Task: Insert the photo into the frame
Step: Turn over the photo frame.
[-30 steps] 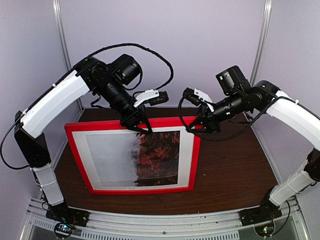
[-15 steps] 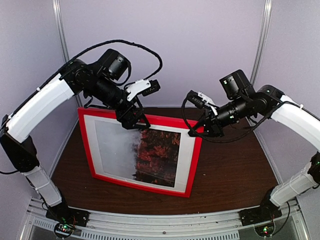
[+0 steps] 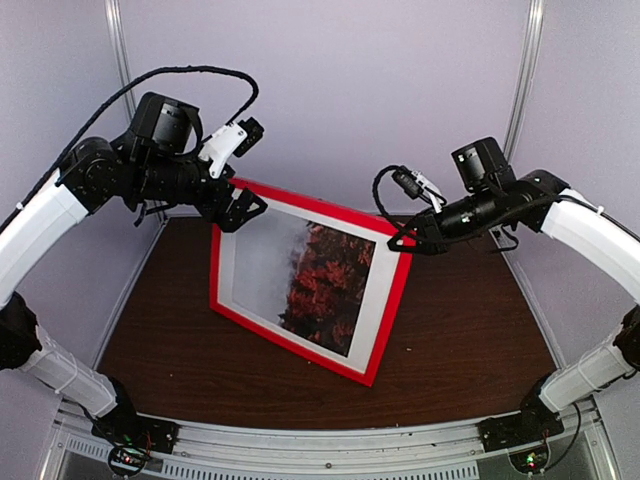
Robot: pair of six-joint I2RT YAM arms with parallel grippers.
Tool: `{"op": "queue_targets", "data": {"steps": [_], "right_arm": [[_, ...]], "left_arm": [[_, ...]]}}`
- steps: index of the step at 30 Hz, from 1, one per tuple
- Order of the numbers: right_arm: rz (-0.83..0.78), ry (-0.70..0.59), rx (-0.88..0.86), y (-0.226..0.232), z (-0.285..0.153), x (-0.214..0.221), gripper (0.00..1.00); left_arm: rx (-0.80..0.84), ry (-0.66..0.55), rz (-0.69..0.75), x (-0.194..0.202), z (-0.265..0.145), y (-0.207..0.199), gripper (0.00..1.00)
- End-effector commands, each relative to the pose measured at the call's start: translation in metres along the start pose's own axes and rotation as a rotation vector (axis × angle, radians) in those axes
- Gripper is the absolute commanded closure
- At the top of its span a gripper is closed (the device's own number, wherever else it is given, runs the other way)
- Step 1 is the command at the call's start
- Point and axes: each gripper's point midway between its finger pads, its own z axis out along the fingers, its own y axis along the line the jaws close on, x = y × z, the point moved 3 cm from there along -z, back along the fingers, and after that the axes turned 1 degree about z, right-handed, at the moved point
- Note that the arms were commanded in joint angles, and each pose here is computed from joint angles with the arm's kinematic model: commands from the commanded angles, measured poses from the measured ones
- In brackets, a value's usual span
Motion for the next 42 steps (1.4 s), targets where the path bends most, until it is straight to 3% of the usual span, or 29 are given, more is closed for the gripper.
{"op": "queue_targets", "data": {"steps": [1, 12, 27, 42], "right_arm": [[0.186, -0.094, 0.259, -0.056, -0.009, -0.015, 1.0], [0.485, -0.236, 0.414, -0.11, -0.025, 0.0, 1.0], [0.771, -0.326, 0.424, -0.126, -0.01, 0.051, 1.0], [0.913, -0.231, 0.38, -0.113, 0.042, 0.12, 0.84]], "left_arm": [[-0.131, -0.022, -0.069, 0.004, 0.006, 0.018, 0.02], [-0.158, 0.051, -0.178, 0.047, 0.033, 0.01, 0.02], [-0.092, 0.187, -0.35, 0.102, 0.081, -0.014, 0.02], [0.022, 0.304, -0.486, 0.148, 0.137, -0.042, 0.02]]}}
